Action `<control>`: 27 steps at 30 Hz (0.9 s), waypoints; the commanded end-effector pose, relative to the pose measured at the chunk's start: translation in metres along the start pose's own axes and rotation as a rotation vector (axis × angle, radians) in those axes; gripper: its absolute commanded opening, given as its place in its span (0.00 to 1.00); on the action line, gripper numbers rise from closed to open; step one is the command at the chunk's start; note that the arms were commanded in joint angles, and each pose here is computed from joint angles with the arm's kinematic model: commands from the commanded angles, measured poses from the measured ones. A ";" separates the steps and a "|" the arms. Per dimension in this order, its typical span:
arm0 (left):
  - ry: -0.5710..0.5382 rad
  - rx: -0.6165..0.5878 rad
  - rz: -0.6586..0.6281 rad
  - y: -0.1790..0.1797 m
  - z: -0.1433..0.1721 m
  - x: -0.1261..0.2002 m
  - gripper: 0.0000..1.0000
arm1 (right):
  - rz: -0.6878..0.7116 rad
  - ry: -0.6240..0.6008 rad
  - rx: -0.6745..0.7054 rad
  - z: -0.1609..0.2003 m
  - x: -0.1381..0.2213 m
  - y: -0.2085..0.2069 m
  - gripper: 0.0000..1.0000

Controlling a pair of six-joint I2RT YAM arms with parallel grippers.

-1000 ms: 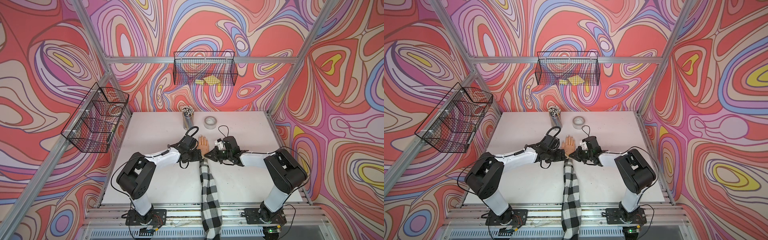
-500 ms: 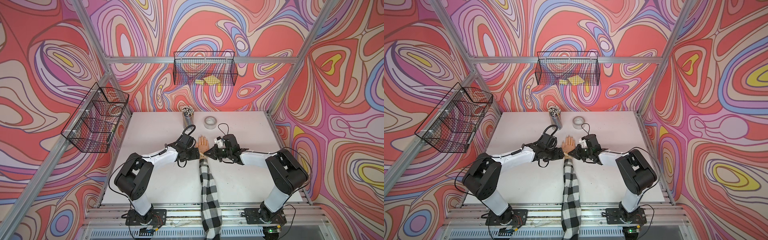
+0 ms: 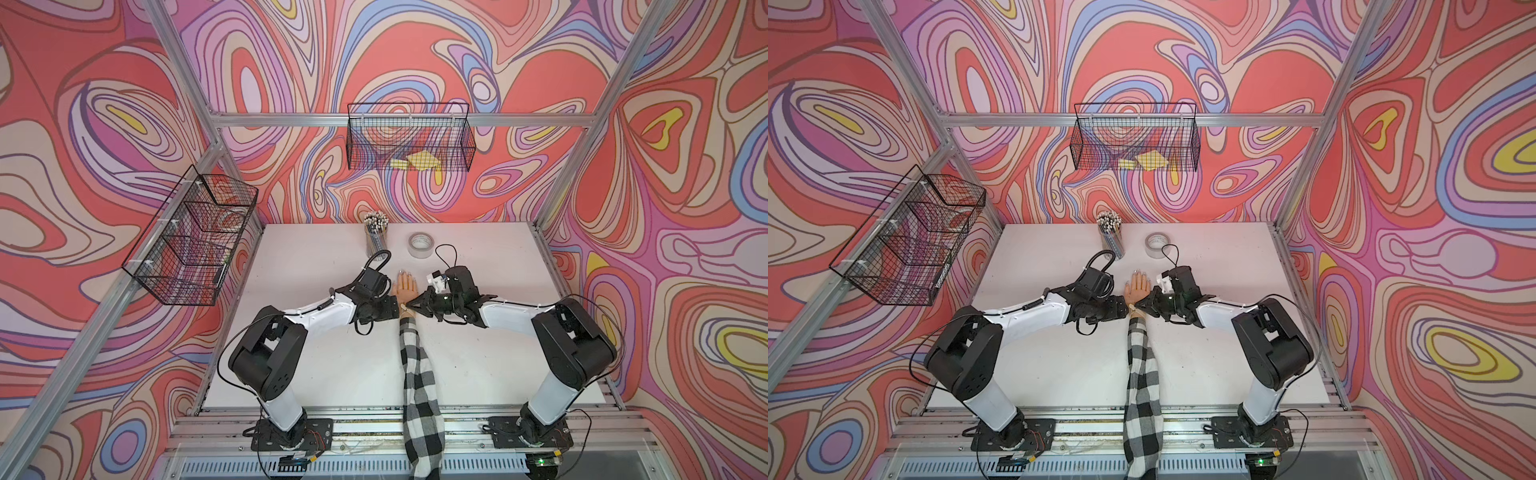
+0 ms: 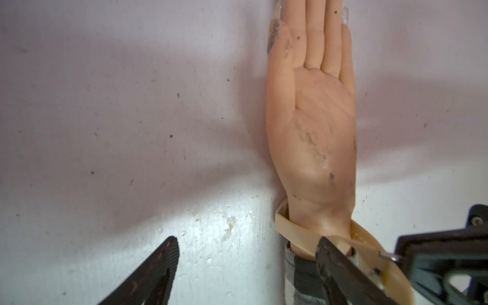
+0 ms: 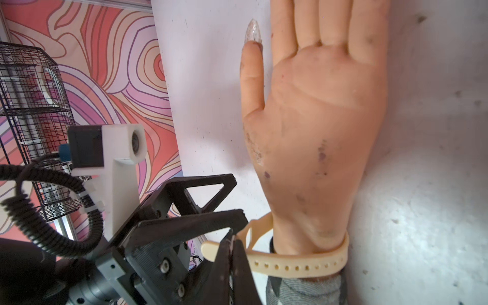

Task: Take off the watch
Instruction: Take off the watch from the hand.

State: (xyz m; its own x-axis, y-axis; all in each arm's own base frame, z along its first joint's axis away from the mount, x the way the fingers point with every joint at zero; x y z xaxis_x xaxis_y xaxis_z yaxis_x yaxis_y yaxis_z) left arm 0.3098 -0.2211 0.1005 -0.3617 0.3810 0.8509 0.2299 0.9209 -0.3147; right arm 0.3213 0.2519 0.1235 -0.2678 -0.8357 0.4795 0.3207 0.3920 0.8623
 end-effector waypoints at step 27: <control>-0.009 0.013 0.020 -0.003 -0.003 -0.004 0.83 | 0.338 -0.173 0.462 0.021 0.030 0.001 0.42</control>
State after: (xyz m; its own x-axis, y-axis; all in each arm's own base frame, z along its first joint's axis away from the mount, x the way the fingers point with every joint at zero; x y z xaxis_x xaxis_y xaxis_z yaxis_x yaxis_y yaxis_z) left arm 0.3121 -0.2243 0.1007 -0.3665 0.3982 0.8409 0.2356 0.9141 -0.3302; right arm 0.2973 0.2334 0.1417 -0.3416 -0.6575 0.6716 0.0932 0.6873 0.7203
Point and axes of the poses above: each gripper's point midway between its finger pads, its own x axis back along the fingers, its own y axis along the line the jaws close on, z = x × y, the point moved 5 cm from there along x, back along the fingers, and after that the axes turned 15 degrees about -x, right-handed, at the moved point
